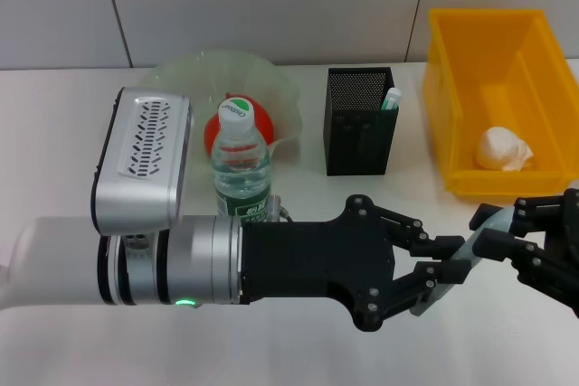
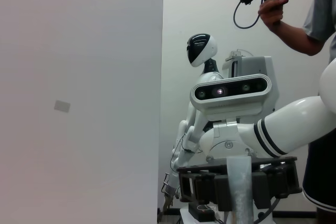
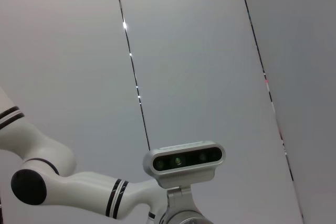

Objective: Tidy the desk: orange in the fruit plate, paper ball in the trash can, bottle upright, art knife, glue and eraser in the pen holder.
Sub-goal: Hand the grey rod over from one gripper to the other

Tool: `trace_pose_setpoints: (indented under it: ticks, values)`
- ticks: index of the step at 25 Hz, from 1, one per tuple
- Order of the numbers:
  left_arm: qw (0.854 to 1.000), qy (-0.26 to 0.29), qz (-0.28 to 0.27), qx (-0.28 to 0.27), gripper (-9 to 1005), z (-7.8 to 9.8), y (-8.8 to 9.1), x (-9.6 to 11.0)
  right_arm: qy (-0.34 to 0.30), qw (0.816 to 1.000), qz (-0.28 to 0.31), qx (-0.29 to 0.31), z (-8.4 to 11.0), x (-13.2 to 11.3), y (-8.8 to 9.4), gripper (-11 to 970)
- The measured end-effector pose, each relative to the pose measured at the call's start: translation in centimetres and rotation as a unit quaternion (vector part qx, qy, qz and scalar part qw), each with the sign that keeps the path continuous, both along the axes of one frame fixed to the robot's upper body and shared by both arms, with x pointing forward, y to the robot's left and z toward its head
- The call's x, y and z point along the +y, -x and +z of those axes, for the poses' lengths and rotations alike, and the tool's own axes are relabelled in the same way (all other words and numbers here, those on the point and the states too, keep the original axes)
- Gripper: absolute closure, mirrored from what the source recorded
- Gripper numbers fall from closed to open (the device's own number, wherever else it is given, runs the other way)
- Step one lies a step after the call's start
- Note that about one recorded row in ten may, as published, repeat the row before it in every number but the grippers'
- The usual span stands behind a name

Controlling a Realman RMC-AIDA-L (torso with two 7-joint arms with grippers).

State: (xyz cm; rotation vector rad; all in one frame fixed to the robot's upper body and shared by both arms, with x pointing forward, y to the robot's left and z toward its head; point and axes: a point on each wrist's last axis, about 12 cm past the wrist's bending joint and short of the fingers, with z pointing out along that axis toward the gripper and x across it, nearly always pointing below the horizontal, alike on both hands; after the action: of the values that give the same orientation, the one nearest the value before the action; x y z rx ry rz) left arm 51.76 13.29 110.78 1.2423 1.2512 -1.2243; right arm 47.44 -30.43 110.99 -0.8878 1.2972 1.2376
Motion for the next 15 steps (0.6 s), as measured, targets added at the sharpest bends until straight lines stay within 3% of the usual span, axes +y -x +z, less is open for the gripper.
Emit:
trace_pose_setpoints:
  ticks: [8, 15]
  values:
    - [1.0, 0.002, 0.003, 0.002, 845, -0.01, -0.02, -0.01, -0.002, 1.0, 0.003, -0.009, 0.09, 0.0, 0.09, 799]
    - [1.0, -0.001, -0.001, -0.004, 672, -0.12, 0.1, -0.13, -0.005, 1.0, 0.003, -0.009, 0.12, -0.04, 0.18, 802]
